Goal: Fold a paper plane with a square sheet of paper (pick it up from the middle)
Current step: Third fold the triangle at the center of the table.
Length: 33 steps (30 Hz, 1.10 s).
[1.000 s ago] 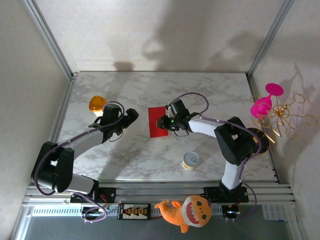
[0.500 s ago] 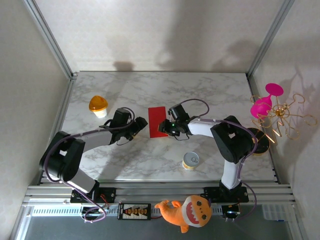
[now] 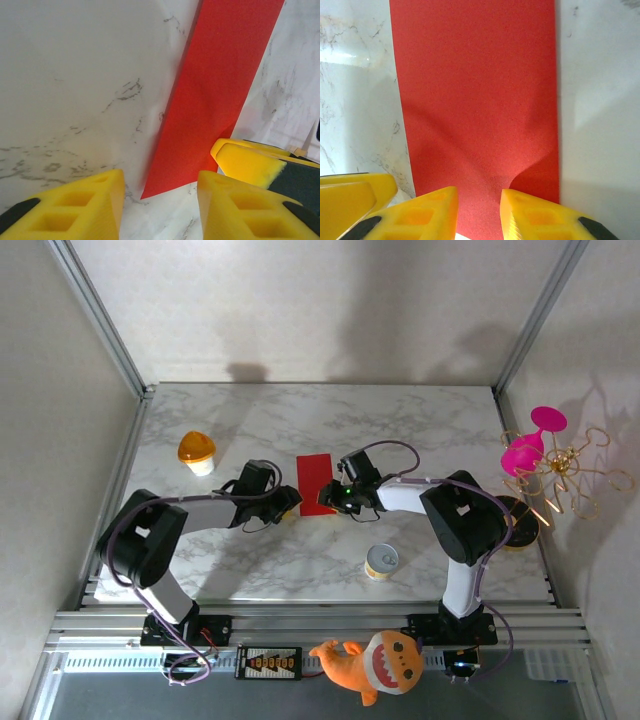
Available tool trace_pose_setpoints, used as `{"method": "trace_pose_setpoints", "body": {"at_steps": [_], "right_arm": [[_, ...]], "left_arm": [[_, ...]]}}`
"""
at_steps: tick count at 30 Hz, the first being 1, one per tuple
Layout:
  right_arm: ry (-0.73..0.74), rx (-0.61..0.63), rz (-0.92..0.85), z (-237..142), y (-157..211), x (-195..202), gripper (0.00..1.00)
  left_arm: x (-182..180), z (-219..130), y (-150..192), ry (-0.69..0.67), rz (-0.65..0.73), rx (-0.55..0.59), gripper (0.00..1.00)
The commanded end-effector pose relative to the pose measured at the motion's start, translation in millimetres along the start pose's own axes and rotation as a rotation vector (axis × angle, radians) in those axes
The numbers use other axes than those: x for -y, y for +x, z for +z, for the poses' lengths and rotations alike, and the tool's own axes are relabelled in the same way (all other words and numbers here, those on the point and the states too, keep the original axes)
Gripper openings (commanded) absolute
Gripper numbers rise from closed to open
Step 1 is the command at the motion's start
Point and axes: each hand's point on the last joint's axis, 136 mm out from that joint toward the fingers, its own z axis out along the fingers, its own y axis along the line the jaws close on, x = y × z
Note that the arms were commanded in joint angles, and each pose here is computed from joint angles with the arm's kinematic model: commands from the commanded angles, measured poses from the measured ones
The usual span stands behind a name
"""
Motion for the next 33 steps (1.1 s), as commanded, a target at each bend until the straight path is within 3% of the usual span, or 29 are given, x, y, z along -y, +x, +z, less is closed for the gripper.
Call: {"method": "trace_pose_setpoints", "body": {"at_steps": [1, 6, 17, 27, 33], "right_arm": [[0.079, -0.058, 0.047, 9.3, 19.4, 31.2, 0.3], [0.08, -0.062, 0.045, 9.8, 20.2, 31.9, 0.3], [0.084, -0.067, 0.046, 9.9, 21.6, 33.0, 0.3], [0.086, -0.067, 0.048, 10.0, 22.2, 34.1, 0.3], [0.087, -0.068, 0.049, 10.1, 22.7, 34.6, 0.3]], "left_arm": [[10.3, 6.2, 5.3, 0.02, 0.016, -0.031, 0.38], [8.2, 13.0, 10.7, 0.003, 0.04, -0.056, 0.32], [-5.3, 17.9, 12.5, -0.074, 0.079, -0.049, 0.33], [33.0, 16.5, 21.1, 0.111, 0.085, -0.104, 0.31], [31.2, 15.1, 15.0, 0.107, 0.086, -0.081, 0.31]]}}
